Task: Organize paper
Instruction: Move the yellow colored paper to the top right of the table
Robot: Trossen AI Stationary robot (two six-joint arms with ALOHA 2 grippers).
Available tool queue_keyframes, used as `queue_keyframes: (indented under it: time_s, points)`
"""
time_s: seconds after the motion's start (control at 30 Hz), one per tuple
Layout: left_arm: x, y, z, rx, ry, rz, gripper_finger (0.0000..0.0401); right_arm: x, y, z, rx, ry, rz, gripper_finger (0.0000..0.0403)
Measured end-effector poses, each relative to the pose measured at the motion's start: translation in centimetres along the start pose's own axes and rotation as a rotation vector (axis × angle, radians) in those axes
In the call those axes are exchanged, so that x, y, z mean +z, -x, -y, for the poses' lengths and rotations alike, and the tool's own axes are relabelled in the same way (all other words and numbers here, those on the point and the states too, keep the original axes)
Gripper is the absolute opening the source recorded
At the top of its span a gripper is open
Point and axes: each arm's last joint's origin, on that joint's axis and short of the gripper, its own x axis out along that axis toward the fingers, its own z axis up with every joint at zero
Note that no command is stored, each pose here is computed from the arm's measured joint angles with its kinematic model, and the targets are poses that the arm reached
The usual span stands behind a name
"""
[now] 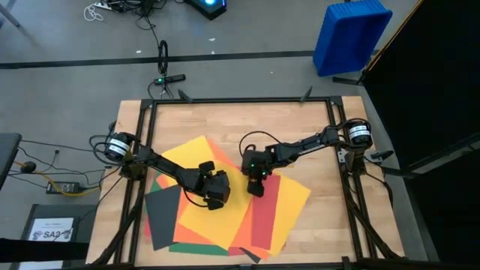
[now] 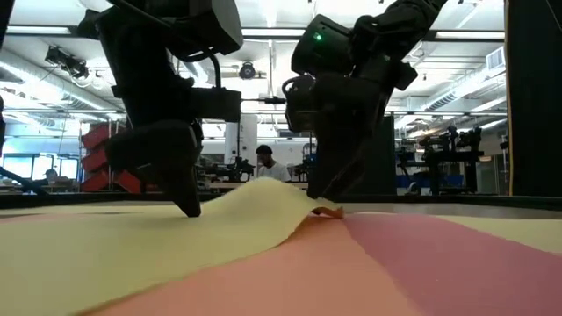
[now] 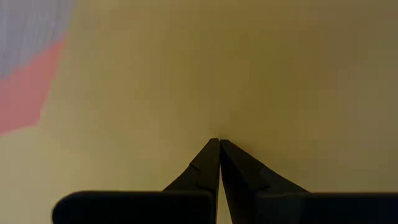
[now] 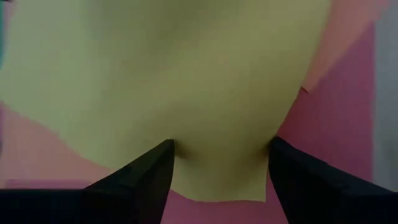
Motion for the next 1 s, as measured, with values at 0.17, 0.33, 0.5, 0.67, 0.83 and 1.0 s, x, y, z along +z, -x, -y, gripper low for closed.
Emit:
queue_keyframes:
  time_s: [0.17,0.33,0.5,0.67,0.83,1.0]
  points:
    - [-0.03,-0.04,0.00,0.000,0.000,-0.001,0.0000,0.54,0.02,-0.36,0.069,0.019,0.042,0.0224]
    - [-0.05,-0.07,0.01,-0.001,-0.001,-0.002,0.0000,0.97,0.09,-0.50,0.113,0.032,0.076,0.0228]
    - [-0.09,-0.08,0.00,-0.001,-0.002,-0.006,0.0000,1.05,0.15,-0.45,0.142,0.032,0.072,0.0231]
    - [-0.15,-0.11,-0.02,0.001,-0.005,-0.013,0.0000,0.97,0.30,-0.13,0.208,0.018,0.032,0.0226]
    - [-0.20,-0.11,-0.03,-0.001,-0.006,-0.020,0.0000,0.58,0.36,0.02,0.252,0.002,-0.027,0.0226]
    - [-0.20,-0.11,-0.02,-0.003,-0.007,-0.020,0.0000,0.61,0.36,0.01,0.254,0.010,-0.023,0.0231]
